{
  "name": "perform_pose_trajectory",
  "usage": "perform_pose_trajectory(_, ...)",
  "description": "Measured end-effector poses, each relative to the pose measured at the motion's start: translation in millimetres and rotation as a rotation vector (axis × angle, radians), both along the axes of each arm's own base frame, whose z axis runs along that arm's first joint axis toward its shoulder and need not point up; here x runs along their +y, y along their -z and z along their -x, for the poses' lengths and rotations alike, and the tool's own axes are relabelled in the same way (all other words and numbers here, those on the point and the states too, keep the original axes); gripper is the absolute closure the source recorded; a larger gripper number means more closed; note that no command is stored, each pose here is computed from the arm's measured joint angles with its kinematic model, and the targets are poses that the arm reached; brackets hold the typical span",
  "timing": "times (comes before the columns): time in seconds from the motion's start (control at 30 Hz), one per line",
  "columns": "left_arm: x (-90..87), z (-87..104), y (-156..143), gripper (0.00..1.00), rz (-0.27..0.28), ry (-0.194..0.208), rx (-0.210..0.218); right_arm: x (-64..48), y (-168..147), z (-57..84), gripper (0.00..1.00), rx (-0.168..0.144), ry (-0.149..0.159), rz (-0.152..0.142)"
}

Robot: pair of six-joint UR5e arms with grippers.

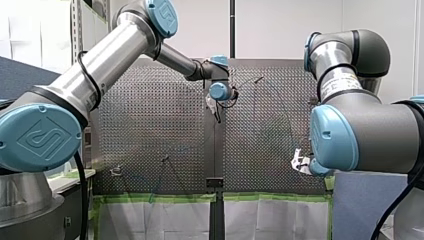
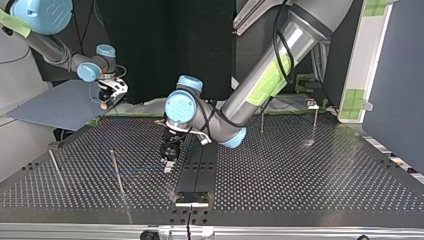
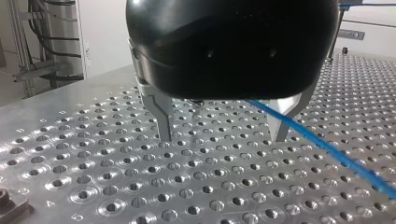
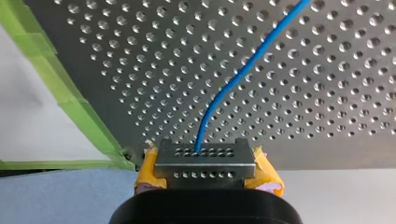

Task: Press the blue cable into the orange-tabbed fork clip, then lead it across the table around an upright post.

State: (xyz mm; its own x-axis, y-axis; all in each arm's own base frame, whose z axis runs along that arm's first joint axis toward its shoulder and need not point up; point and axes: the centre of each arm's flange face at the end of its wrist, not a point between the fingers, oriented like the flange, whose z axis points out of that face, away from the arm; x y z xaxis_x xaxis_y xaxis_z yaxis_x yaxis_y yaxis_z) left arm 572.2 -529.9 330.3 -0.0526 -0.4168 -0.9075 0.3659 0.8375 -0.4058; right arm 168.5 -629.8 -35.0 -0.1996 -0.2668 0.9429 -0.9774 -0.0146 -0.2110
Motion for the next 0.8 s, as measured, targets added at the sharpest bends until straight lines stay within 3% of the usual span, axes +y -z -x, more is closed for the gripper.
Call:
perform_pose_trajectory(0.13, -0.5, 0.3, 0, 0.0, 0.0, 0.004, 0.0, -0.5, 8, 5.1, 1.0, -0.017, 0.011, 0.0)
perform_pose_trajectory(0.4, -0.7, 1.0, 1, 0.0, -0.003, 0.006, 0.004, 4.6, 34, 15.9, 1.0, -0.046, 0.036, -0.037)
perform_pose_trajectory(0.8, -0.2, 8.5, 5, 0.0, -0.026, -0.017, 0.046, 1.3, 34, 19.9, 1.0, -0.049, 0.041, -0.037)
